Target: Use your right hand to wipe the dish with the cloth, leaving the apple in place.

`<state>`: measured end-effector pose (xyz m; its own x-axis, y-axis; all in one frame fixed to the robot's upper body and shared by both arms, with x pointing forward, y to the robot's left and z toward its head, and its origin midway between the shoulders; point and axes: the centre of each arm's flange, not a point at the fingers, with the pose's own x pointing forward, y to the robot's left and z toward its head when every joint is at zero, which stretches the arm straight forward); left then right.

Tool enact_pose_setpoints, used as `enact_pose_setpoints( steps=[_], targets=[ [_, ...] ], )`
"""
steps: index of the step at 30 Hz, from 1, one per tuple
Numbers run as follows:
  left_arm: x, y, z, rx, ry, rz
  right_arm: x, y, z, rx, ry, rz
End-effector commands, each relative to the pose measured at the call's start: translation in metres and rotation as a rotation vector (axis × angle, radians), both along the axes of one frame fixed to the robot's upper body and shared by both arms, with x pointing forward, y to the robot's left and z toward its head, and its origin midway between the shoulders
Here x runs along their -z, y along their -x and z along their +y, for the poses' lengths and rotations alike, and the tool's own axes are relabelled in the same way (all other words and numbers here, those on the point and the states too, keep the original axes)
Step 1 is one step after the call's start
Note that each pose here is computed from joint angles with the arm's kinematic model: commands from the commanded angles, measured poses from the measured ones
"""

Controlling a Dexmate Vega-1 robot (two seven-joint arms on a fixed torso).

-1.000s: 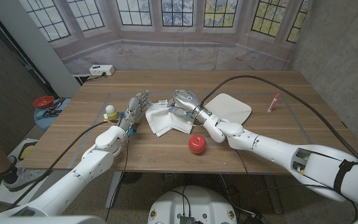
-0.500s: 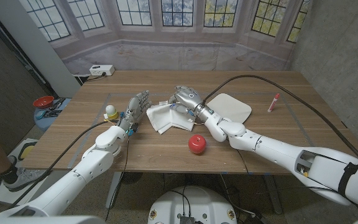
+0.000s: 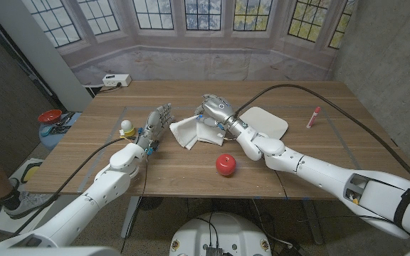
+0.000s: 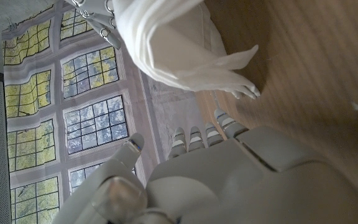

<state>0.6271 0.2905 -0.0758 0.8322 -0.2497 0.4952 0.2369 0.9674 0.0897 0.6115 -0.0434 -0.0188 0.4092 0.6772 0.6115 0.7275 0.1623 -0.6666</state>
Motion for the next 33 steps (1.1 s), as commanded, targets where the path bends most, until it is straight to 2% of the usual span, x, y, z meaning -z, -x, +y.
enact_pose_setpoints(
  steps=[1, 33],
  targets=[
    [-0.001, -0.003, 0.0, 0.003, -0.007, 0.004, -0.008, 0.004, -0.009, 0.019, 0.003, -0.02],
    [-0.003, -0.011, 0.002, 0.008, -0.022, 0.018, -0.014, 0.005, -0.047, 0.119, 0.033, -0.016]
  ],
)
